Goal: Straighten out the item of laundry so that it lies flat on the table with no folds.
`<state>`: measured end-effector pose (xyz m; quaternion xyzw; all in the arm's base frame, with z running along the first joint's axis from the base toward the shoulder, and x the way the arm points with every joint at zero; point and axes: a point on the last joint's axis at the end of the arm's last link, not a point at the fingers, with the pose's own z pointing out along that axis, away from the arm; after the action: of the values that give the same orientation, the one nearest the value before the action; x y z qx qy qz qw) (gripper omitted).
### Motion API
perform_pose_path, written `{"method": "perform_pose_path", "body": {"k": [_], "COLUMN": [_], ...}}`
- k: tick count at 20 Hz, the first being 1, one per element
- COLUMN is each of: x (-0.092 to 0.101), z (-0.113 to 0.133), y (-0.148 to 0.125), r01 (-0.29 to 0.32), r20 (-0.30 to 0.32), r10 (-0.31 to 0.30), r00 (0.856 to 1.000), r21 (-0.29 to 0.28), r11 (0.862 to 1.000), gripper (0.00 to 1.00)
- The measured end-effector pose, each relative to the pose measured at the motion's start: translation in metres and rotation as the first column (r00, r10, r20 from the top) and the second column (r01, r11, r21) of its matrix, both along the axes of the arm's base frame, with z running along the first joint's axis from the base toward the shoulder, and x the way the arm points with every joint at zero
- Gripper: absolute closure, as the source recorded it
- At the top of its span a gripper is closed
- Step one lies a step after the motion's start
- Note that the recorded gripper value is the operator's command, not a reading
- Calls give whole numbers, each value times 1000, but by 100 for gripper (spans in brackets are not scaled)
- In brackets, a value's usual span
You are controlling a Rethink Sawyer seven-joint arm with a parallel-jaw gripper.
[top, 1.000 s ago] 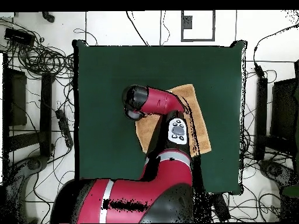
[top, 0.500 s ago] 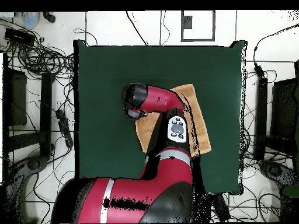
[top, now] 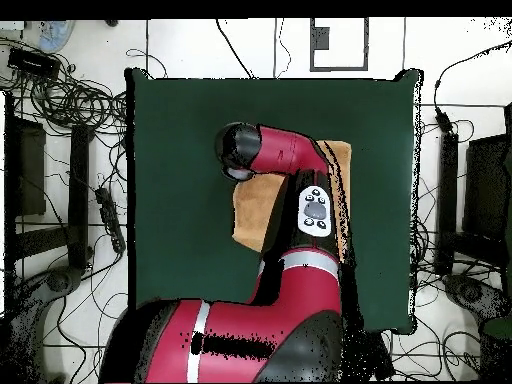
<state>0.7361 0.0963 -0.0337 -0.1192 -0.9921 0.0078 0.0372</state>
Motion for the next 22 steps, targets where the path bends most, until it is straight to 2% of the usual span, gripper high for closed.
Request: {"method": "perform_pose_path", "body": {"k": [4, 8, 15, 16, 22], "x": [27, 51, 59, 60, 60], "z": [12, 24, 28, 28, 29], "y": [-11, -17, -18, -19, -19], "r01": [3, -11, -17, -17, -19], "r20": [92, 174, 222, 227, 229], "r10": [-1, 17, 27, 29, 30], "r00": [996, 985, 975, 973, 973], "r21": [-13, -37, -49, -51, -52], "r11": [1000, 999, 999, 999, 998], "gripper": [100, 100, 100, 0, 0]}}
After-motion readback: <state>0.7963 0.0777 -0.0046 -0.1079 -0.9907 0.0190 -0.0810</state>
